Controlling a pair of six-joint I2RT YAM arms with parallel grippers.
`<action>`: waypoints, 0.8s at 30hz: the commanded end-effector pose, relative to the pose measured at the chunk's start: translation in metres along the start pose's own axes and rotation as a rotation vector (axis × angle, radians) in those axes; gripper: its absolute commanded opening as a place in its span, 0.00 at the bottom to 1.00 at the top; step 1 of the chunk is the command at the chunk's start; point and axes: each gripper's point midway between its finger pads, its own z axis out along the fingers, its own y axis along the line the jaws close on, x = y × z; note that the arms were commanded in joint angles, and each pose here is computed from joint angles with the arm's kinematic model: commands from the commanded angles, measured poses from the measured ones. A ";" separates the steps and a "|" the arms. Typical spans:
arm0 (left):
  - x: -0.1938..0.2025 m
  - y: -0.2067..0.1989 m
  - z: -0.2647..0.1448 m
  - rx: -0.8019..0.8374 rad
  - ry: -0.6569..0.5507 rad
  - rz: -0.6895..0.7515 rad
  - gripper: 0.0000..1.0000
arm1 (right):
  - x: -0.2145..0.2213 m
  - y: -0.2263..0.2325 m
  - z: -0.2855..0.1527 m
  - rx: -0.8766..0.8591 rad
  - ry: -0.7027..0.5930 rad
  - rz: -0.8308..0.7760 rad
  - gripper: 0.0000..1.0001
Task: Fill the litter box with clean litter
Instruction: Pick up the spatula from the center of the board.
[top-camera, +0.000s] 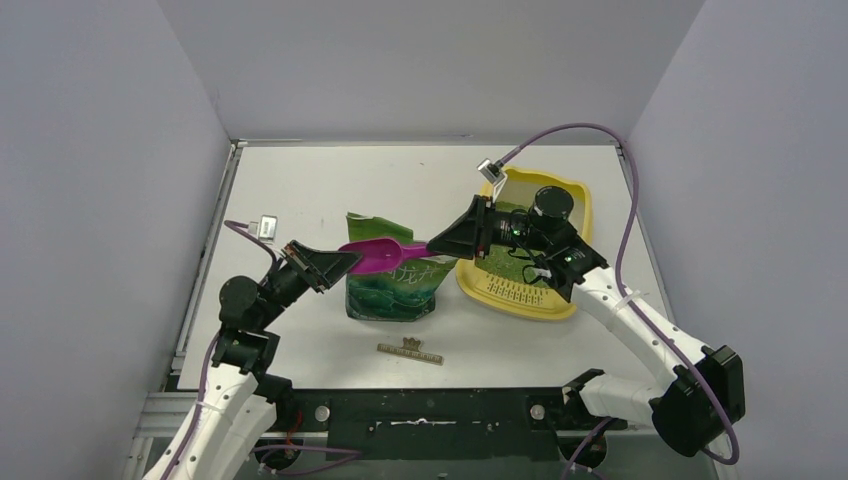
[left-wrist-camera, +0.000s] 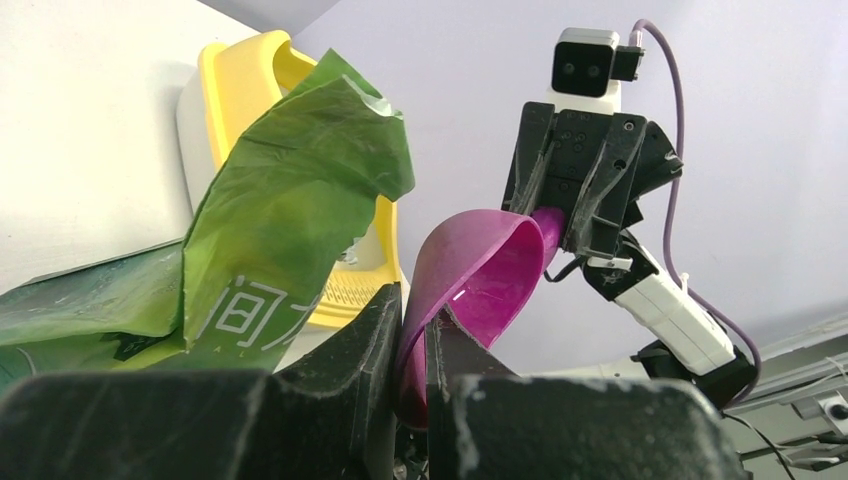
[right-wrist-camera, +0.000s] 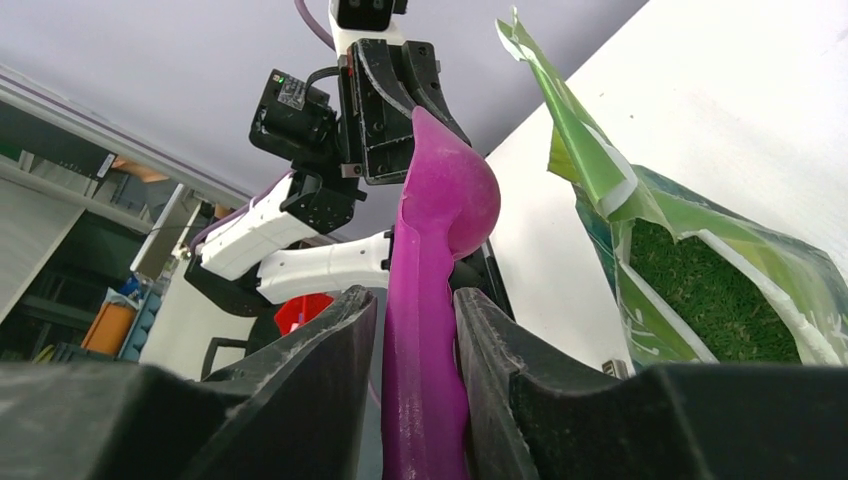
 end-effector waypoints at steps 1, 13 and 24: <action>-0.011 -0.023 0.000 0.080 -0.040 0.043 0.00 | -0.017 0.037 0.000 -0.107 -0.051 -0.109 0.34; -0.010 -0.023 -0.003 0.083 -0.050 0.037 0.00 | -0.016 0.036 0.001 -0.088 -0.053 -0.102 0.34; -0.010 -0.025 0.000 0.096 -0.036 0.064 0.00 | -0.008 0.037 0.009 -0.089 -0.006 -0.117 0.36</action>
